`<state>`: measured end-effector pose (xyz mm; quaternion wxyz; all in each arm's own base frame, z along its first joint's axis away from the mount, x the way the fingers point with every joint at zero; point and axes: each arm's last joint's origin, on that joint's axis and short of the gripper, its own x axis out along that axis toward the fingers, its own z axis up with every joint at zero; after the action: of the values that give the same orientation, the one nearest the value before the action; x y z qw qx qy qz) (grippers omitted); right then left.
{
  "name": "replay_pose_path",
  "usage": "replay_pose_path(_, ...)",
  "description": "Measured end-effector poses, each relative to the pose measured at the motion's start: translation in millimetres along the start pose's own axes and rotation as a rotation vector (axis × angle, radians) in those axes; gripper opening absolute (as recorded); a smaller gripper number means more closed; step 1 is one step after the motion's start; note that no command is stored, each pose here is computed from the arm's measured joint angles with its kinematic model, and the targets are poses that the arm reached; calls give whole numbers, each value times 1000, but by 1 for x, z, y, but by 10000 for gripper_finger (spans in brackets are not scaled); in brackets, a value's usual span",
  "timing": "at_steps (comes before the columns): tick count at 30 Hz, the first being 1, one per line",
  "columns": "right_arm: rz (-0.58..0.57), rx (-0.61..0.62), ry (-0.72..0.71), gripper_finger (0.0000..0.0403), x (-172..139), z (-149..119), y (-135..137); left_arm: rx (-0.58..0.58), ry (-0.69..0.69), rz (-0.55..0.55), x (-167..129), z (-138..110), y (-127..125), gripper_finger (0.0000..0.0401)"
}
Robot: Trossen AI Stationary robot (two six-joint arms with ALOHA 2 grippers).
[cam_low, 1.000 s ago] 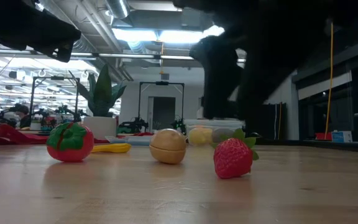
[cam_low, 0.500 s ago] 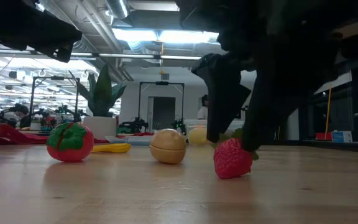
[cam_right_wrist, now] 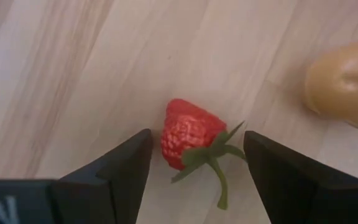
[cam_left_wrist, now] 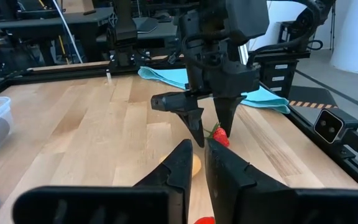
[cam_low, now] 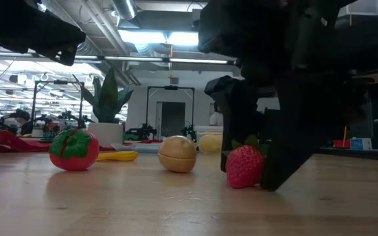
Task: Pick and placing Produce into tupperware
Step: Put the right strawberry into the transparent bin
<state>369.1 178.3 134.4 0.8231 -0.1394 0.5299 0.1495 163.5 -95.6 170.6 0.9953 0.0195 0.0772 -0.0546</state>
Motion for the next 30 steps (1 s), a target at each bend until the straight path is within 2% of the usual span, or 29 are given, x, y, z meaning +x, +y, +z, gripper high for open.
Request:
replay_pose_path(11, 0, 3, -44, 257, 0, 4, 0, 0, 0, 0, 0, 0, 0, 65)
replay_pose_path(21, 3, 2, -40, 254, 0, 3, 0, 0, 0, 0, 0, 0, 0, 71)
replay_pose_path(30, 35, 17, -26, 193, 0, 2, 1, 0, 0, 0, 0, 0, 0, 50)
